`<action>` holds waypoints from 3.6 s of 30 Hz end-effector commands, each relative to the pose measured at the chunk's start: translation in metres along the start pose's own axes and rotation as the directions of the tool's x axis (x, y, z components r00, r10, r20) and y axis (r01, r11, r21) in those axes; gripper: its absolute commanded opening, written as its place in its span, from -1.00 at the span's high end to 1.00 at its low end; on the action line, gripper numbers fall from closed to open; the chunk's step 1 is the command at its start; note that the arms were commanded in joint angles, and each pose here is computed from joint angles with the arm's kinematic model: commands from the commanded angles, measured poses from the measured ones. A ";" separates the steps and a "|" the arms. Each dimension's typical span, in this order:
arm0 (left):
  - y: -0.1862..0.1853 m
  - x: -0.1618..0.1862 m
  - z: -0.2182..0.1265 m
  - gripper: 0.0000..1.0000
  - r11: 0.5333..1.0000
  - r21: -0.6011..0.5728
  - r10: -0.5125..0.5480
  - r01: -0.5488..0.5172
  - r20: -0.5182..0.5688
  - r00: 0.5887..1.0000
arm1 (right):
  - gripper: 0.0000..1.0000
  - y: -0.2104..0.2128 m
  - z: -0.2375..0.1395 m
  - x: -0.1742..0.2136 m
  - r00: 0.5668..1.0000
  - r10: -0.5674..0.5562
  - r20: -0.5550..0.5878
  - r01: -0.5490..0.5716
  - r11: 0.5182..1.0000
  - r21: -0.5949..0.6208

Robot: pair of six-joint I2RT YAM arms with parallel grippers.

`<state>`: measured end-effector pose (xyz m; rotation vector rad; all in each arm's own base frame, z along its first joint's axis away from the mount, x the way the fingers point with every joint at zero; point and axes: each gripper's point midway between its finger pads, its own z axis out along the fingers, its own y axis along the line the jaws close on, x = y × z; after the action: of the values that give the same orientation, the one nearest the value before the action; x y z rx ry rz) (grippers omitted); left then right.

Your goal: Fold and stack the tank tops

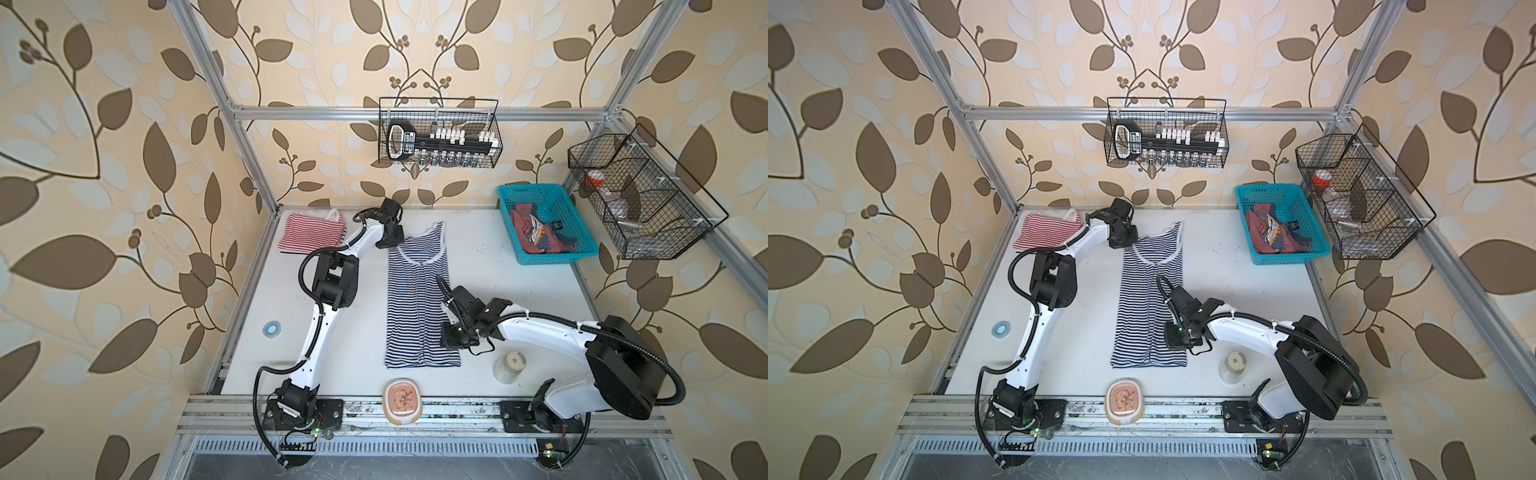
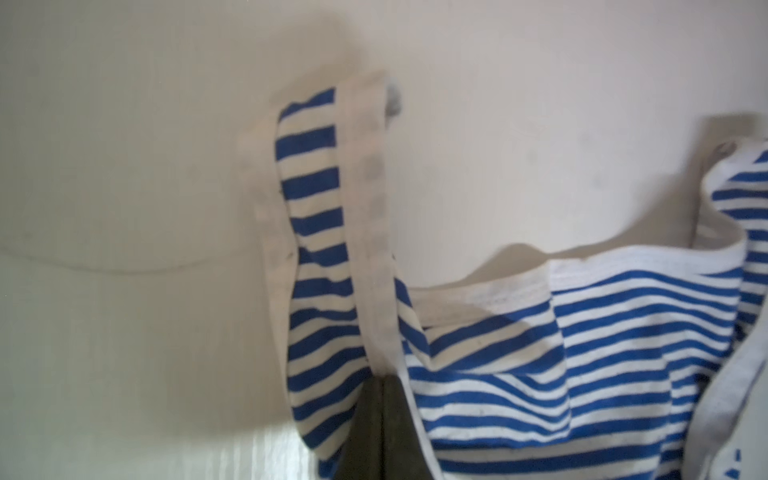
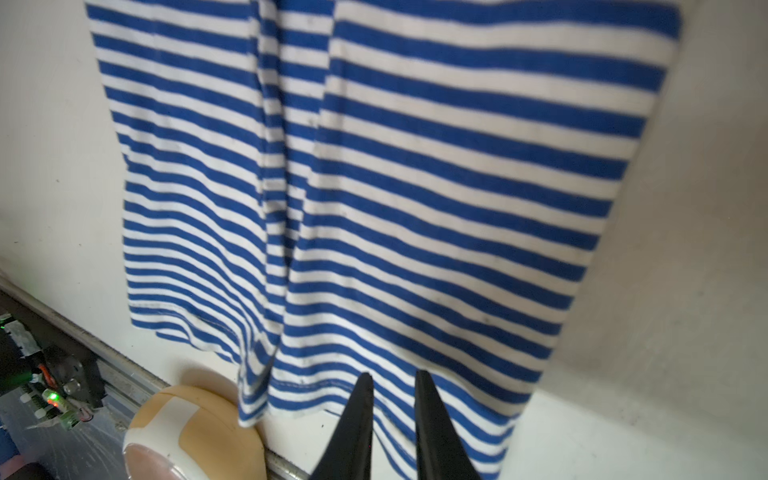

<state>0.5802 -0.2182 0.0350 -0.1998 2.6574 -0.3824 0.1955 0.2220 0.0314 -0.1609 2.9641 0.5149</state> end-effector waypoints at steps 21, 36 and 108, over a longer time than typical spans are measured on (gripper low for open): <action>-0.012 -0.059 -0.062 0.29 0.972 0.183 -0.177 0.149 0.146 0.973 | 0.46 -0.009 -0.002 -0.028 0.996 0.023 0.081 -0.027 0.998 0.048; -0.006 -0.005 -0.224 -0.11 0.988 0.143 -0.077 0.055 0.156 0.985 | 0.09 -0.020 -0.049 -0.019 0.988 -0.016 0.155 0.012 1.000 0.025; 0.056 0.370 -0.170 1.00 0.990 -0.065 -0.138 0.122 -0.529 0.837 | 1.00 -0.025 0.012 0.025 0.999 0.052 0.011 -0.052 0.999 -0.009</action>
<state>0.1858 -0.2089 0.0171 -0.3067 3.1713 -0.5482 0.1888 0.2121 0.0155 -0.0902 2.9248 0.5991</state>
